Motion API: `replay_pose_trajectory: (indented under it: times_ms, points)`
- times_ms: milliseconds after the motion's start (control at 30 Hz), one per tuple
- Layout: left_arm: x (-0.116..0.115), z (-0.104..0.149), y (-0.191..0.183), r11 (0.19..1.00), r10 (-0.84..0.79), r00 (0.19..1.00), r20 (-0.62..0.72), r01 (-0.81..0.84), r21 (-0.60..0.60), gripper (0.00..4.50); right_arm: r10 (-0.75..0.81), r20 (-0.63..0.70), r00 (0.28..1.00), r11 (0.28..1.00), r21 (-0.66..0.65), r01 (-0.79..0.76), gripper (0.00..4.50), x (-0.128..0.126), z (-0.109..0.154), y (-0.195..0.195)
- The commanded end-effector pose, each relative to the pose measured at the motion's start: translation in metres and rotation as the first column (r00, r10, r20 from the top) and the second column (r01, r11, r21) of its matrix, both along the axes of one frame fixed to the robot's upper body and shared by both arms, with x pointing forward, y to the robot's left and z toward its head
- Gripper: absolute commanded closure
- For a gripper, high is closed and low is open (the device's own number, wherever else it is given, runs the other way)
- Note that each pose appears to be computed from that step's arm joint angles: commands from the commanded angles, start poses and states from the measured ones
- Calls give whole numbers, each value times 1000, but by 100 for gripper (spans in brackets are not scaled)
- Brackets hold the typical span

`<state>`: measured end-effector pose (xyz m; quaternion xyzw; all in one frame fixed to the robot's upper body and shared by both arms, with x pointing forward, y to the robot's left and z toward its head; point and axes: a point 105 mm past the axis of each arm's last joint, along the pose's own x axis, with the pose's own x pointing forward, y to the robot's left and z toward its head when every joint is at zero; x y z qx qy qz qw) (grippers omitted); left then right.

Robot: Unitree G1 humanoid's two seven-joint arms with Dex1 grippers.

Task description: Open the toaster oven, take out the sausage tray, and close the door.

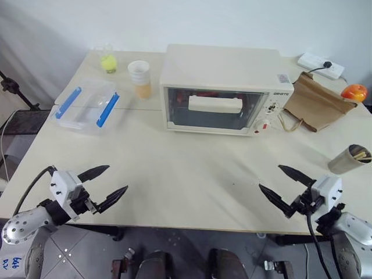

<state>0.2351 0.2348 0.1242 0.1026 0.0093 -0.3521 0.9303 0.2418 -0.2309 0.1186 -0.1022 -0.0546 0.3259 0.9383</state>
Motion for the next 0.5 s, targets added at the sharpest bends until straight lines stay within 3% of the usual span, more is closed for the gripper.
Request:
replay_pose_trajectory:
  times_ms: [33, 100, 200, 267, 400, 500]
  points:
    - [-1, 6, 0, 1000, 0, 1000, 29, -1, 9, 0, 12, 48, 999, 1000, -15, -11, 1, 1, 11, -1]
    - [1, 20, 0, 994, 2, 999, 50, 4, -106, 0, 38, 59, 998, 999, 16, -39, 1, 10, 18, 5]
    - [-6, 51, -6, 943, -131, 987, 92, 153, -296, 0, 105, 79, 991, 990, 91, -112, 1, 26, 38, 22]
    - [-5, 63, -7, 916, -164, 983, 88, 184, -356, 0, 144, 86, 986, 982, 112, -153, 1, 33, 47, 30]
    - [-1, 75, -14, 903, -197, 975, 104, 222, -368, 0, 195, 101, 976, 966, 150, -208, 1, 50, 63, 44]
    - [2, 79, -27, 895, -258, 960, 109, 280, -346, 0, 244, 150, 958, 951, 155, -267, 1, 78, 87, 68]
